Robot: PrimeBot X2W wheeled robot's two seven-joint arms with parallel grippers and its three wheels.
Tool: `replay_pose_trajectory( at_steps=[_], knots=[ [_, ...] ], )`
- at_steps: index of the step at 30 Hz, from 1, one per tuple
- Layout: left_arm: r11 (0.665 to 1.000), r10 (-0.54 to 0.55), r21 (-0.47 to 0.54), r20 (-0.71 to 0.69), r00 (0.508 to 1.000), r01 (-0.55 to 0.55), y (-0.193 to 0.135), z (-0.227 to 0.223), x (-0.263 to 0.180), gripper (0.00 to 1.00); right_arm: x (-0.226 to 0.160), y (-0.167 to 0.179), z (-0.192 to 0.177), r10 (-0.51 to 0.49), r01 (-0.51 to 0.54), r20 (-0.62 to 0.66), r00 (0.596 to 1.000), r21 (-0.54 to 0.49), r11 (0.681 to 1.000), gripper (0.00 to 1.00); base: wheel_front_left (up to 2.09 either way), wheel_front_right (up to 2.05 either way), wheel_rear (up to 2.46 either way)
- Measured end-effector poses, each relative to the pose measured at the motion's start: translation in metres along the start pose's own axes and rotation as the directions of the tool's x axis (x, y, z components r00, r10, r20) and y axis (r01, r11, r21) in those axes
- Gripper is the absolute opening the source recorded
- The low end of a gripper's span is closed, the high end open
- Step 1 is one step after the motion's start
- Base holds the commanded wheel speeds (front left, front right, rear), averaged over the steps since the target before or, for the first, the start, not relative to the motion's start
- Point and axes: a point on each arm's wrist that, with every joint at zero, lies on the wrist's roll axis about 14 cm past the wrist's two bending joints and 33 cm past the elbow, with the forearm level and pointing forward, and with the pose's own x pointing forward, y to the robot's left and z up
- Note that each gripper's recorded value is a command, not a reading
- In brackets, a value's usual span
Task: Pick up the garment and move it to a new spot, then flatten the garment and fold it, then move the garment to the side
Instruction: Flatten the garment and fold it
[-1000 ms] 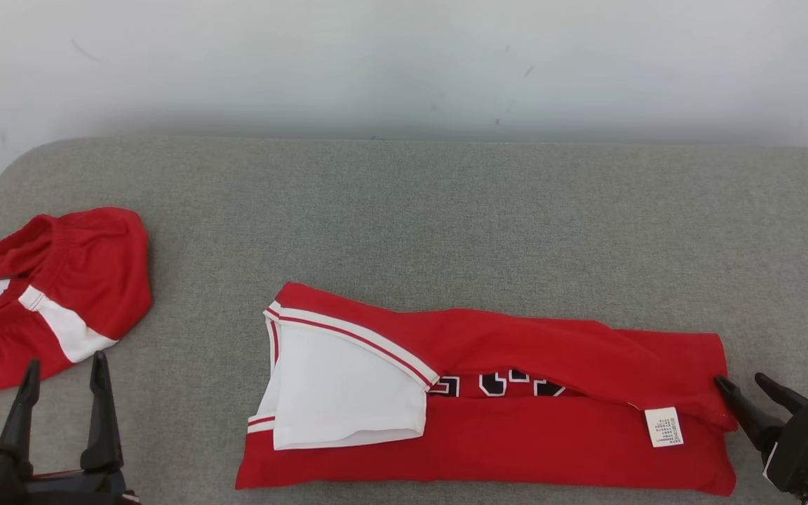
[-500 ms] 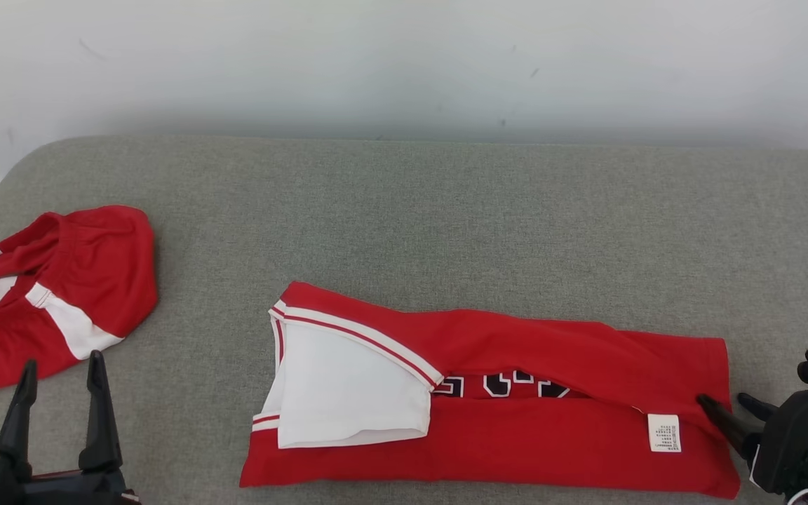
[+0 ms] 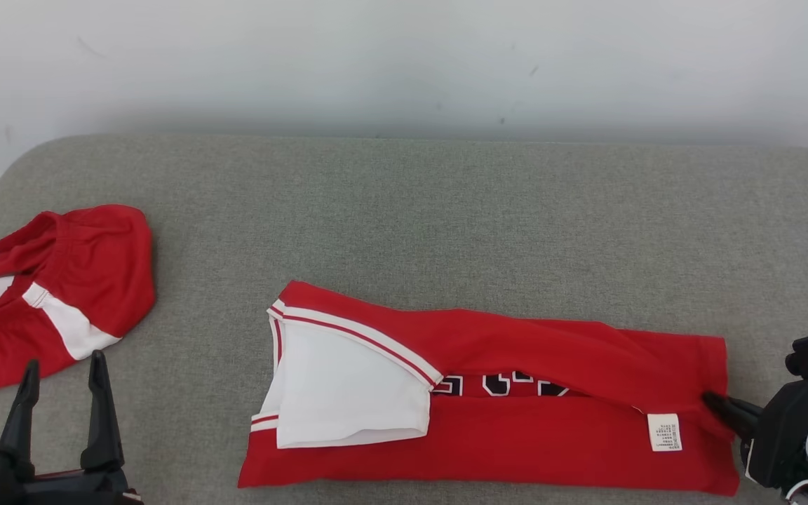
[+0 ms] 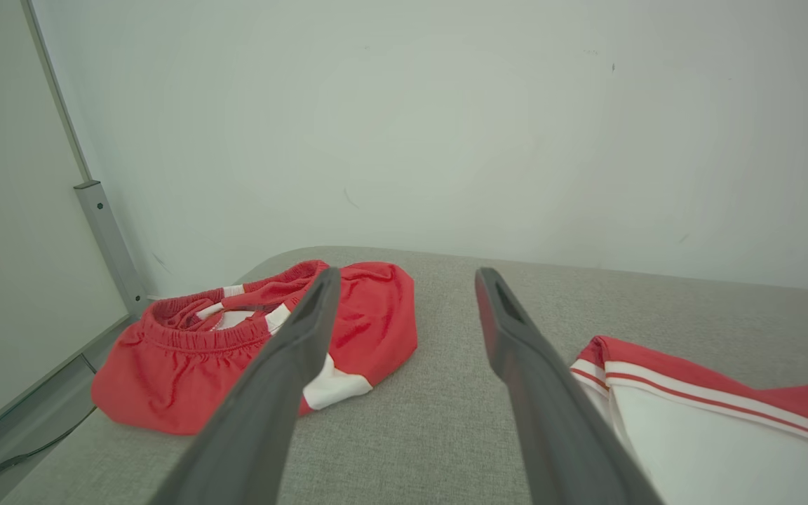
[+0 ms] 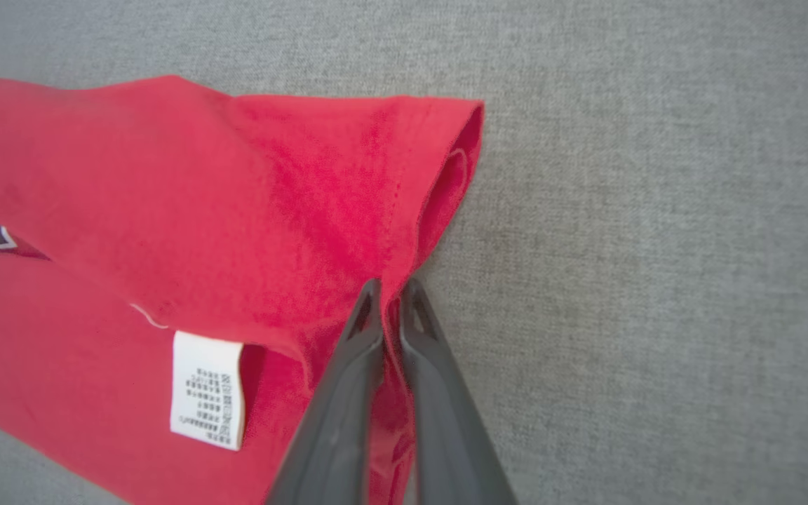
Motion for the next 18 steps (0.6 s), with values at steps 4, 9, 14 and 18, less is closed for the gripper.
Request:
replay_pose_trajectory(
  at_steps=[4,9,14,18],
  knots=[
    [1.0,-0.009,-0.01,-0.001,1.0,0.008,-0.003,-0.001,0.001,1.0,-0.007,-0.012,0.009,-0.029,0.03,0.023,0.999,-0.01,1.0,0.0,0.0,0.0,0.0],
    [1.0,-0.021,-0.016,-0.001,1.0,0.021,-0.008,-0.001,0.003,1.0,-0.025,-0.046,0.022,-0.118,0.119,0.047,0.992,-0.02,0.993,0.0,0.0,0.0,0.0],
    [0.999,-0.033,-0.021,0.002,0.999,0.033,-0.012,-0.001,0.005,1.0,-0.044,-0.075,0.035,-0.196,0.199,0.07,0.978,-0.032,0.98,0.0,0.0,0.0,0.0],
    [0.999,-0.04,-0.024,0.004,0.999,0.04,-0.014,0.0,0.006,1.0,-0.047,-0.061,0.048,-0.148,0.149,0.088,0.985,-0.01,0.989,0.0,0.0,0.0,0.0]
  ],
)
